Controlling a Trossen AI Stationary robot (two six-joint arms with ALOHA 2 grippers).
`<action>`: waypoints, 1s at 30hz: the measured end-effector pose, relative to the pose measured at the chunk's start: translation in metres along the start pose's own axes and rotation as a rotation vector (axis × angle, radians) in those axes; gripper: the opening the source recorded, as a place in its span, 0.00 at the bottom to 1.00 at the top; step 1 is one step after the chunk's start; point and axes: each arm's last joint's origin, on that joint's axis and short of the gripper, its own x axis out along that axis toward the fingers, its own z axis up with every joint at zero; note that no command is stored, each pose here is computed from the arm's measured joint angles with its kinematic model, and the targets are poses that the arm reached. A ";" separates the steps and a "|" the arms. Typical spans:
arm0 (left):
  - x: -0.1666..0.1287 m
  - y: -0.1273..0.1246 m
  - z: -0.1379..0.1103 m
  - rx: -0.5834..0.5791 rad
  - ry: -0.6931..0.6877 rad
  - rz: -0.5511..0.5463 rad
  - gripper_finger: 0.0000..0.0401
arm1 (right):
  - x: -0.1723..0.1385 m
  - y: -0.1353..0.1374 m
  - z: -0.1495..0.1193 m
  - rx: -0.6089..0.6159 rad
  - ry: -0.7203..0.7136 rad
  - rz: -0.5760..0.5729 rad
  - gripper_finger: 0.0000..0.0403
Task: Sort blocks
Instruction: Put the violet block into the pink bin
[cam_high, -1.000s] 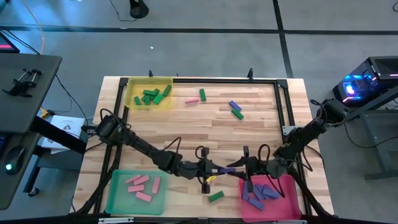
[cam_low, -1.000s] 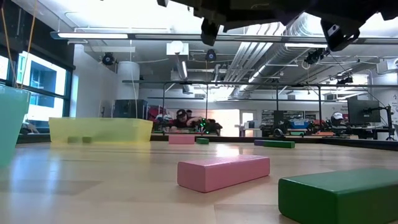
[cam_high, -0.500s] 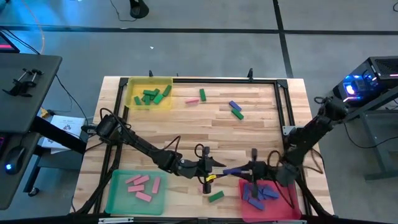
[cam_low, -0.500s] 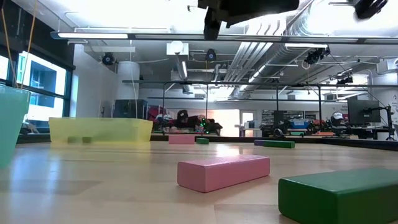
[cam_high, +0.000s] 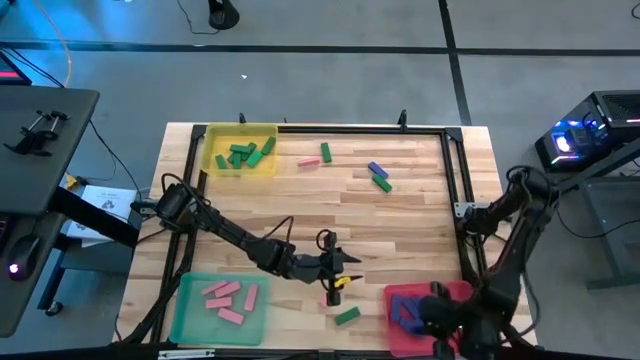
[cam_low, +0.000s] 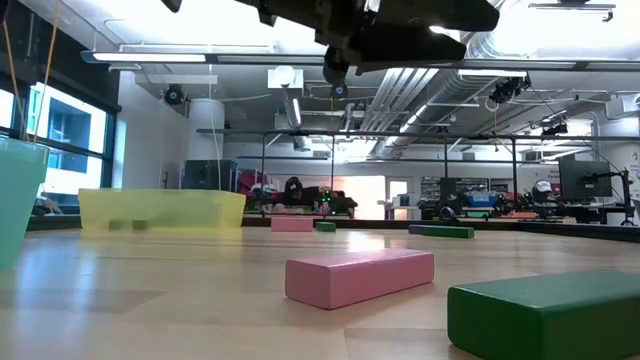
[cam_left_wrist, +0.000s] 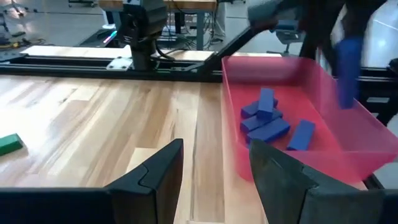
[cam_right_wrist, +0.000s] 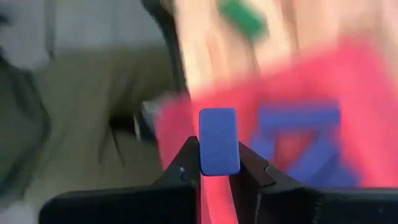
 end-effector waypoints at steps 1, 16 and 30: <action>0.000 0.000 0.000 0.001 0.002 -0.001 0.43 | 0.006 -0.001 -0.004 0.028 0.065 -0.014 0.06; -0.001 -0.001 -0.003 0.011 0.025 -0.004 0.43 | 0.052 -0.041 -0.015 0.214 0.482 -0.289 0.10; -0.001 -0.001 -0.004 0.004 0.035 -0.004 0.43 | 0.047 -0.039 -0.014 0.244 0.589 -0.242 0.42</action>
